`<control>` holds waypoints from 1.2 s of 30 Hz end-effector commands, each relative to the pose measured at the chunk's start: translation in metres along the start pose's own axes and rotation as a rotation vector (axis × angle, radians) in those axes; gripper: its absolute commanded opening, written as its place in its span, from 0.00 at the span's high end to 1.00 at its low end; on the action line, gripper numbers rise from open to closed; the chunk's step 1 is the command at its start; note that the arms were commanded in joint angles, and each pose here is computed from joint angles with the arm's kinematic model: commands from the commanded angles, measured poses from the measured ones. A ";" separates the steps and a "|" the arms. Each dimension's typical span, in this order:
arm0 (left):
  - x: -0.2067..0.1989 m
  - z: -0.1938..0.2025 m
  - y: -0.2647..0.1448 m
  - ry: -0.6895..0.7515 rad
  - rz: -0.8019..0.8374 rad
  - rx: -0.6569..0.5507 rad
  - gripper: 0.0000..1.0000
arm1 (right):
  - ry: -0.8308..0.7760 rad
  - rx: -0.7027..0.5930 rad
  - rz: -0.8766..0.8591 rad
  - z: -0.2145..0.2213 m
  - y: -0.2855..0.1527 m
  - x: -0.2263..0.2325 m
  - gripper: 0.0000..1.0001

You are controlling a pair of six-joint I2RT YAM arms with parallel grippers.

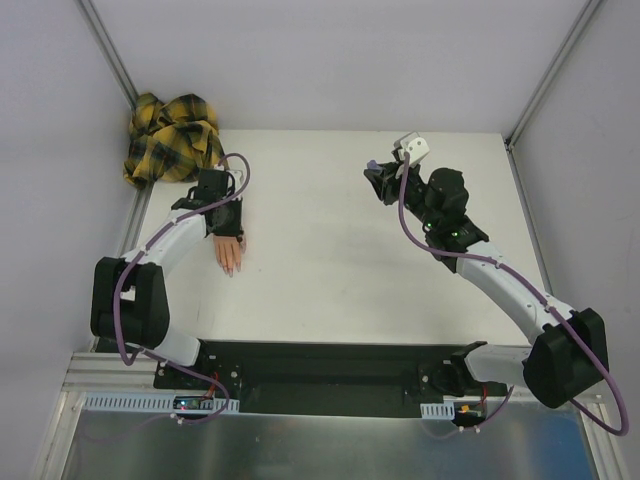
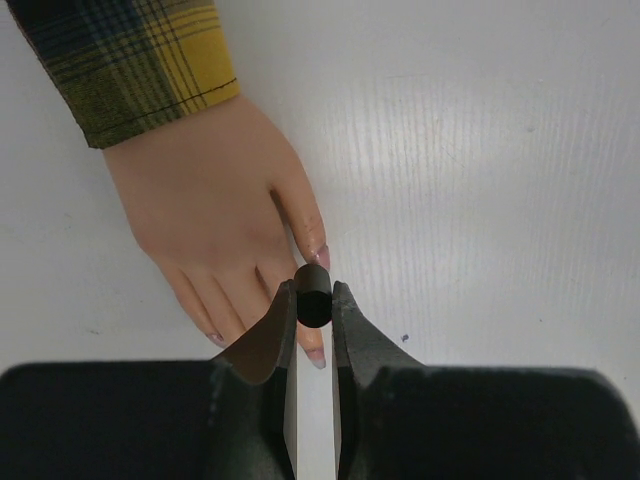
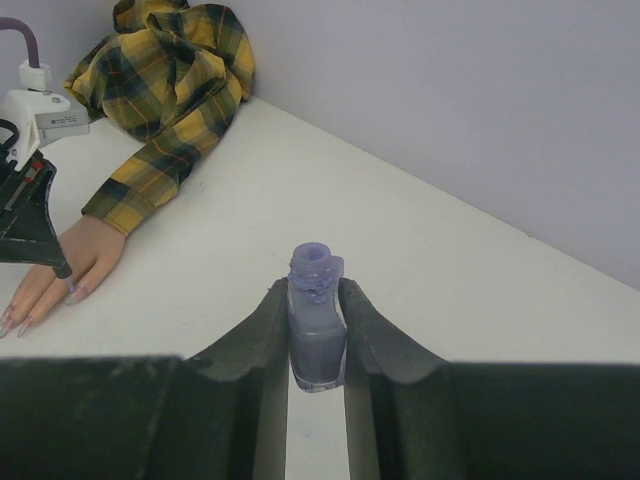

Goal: Paint the nails

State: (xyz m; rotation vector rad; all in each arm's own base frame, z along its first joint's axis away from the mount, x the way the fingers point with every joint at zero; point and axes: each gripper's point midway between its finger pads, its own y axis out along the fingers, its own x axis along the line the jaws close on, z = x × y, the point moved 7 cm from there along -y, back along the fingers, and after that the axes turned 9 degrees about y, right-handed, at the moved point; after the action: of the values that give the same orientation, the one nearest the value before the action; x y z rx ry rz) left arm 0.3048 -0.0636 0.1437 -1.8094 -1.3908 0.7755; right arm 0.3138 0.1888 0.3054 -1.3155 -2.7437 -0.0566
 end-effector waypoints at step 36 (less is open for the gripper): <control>0.009 -0.015 0.005 -0.076 0.074 -0.039 1.00 | -0.002 -0.097 -0.058 -0.020 0.002 0.007 1.00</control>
State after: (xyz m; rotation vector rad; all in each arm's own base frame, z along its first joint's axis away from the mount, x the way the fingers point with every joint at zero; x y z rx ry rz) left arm 0.3133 -0.0582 0.1336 -1.8444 -1.3672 0.8896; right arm 0.3123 0.1912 0.3068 -1.2809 -2.7563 -0.0699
